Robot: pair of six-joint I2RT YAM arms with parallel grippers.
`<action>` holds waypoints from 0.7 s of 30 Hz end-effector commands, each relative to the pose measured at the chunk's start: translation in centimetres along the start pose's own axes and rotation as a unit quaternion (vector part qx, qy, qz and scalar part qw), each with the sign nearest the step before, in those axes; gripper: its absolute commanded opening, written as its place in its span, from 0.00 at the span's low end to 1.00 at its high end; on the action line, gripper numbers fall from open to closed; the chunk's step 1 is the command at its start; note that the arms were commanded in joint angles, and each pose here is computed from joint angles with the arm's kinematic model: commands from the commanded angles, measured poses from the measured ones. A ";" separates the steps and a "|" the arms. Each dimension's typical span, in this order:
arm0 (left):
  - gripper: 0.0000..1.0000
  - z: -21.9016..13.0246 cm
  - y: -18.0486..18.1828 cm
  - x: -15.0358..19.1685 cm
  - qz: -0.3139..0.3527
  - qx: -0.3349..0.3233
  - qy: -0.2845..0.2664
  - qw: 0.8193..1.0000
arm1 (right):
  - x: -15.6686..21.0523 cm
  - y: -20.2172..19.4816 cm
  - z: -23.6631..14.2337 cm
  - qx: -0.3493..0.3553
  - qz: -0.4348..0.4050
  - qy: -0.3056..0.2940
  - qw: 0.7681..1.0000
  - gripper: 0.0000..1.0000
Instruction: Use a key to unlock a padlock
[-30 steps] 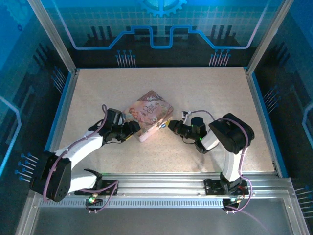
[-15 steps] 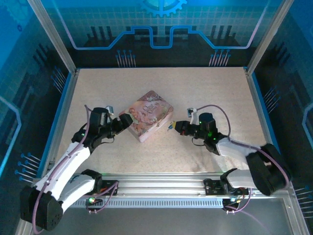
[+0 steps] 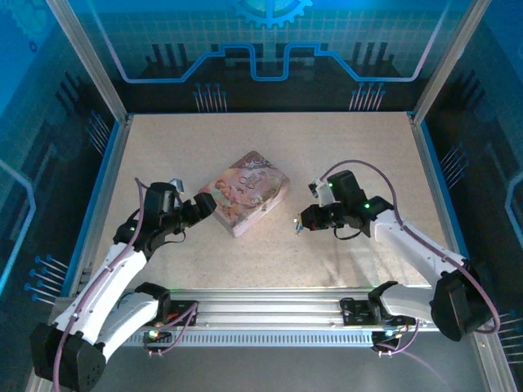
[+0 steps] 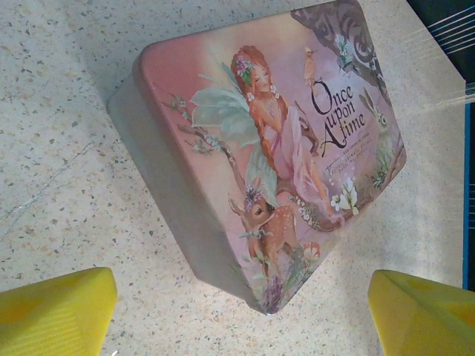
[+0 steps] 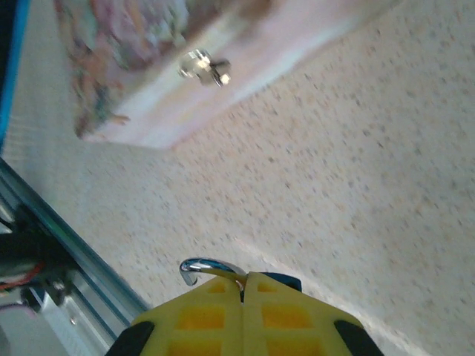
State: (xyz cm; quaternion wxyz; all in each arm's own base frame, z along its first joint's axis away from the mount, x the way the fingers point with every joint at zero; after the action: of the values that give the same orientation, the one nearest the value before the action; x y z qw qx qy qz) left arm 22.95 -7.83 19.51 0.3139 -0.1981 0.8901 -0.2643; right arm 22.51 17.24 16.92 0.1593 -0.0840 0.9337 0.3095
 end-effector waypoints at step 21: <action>0.91 -0.1 0.4 -0.4 0.008 -0.009 -0.003 1.000 | 2.0 -4.9 6.2 0.123 0.009 0.249 0.961 0.00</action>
State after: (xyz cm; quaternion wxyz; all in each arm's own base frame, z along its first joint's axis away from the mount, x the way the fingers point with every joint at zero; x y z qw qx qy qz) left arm 23.02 -7.62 19.54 0.3176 -0.1957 0.8903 -0.2610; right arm 23.21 16.55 9.00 -0.0600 -0.1184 0.9773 0.1651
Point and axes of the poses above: each hand's point on the last joint's axis, 136 mm out from that joint toward the fingers, its own z axis out along the fingers, its own y axis along the line the jaws close on, x = y × z, the point moved 5 cm from there along -z, back along the fingers, and after that the axes turned 3 degrees about z, right-handed, at the moved point
